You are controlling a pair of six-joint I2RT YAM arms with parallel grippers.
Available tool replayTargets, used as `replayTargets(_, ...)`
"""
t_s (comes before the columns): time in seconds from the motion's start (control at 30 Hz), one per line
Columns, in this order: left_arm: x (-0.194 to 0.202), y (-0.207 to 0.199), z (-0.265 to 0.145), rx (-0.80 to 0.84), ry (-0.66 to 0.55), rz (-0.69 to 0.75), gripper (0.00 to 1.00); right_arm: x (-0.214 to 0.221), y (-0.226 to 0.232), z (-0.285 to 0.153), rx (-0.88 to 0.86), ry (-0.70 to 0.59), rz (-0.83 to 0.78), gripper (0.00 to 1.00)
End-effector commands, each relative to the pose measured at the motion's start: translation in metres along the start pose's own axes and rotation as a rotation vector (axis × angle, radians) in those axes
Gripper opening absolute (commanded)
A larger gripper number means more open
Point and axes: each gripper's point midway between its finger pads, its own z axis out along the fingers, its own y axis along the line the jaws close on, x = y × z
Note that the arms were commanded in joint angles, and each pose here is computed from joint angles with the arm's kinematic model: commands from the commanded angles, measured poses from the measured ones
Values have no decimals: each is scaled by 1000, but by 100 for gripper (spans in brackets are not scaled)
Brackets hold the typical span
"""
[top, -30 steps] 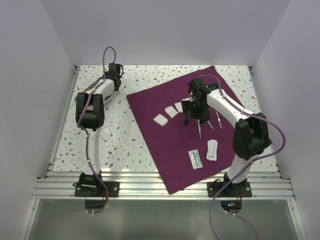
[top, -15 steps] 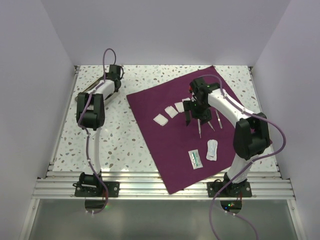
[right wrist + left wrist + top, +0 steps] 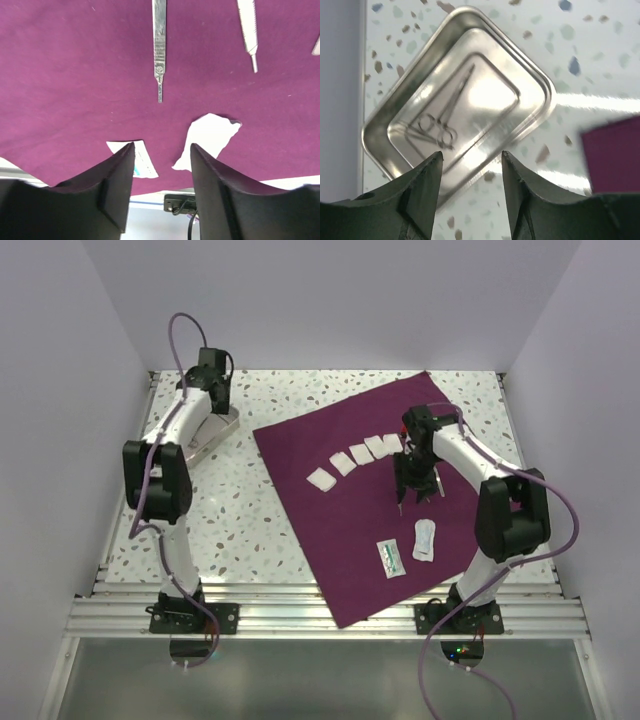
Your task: Prepare the surgical pack
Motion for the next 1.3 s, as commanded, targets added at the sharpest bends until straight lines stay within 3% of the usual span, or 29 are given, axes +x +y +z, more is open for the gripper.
replayTargets(0.0, 0, -40, -71, 271, -51, -166, 54, 2, 7, 4, -52, -6, -24, 50)
replayTargets(0.07, 29, -64, -87, 347, -35, -162, 54, -1, 8, 11, -52, -5, -33, 46)
replayTargets(0.1, 20, -75, -114, 394, -105, -162, 55, -4, 8, 16, -49, 1, -36, 42)
replayTargets(0.17, 39, -92, -135, 458, -102, -160, 55, -6, 8, 21, -46, 14, -38, 36)
replayTargets(0.3, 65, -129, -162, 567, -70, -136, 55, -6, 6, 30, -29, 29, -23, 36)
replayTargets(0.87, 64, -149, -171, 658, -29, -160, 54, 0, 2, 63, 11, 85, -19, 33)
replayTargets(1.27, 63, -155, -169, 668, -13, -149, 55, 6, -7, 78, 106, 104, -39, 14)
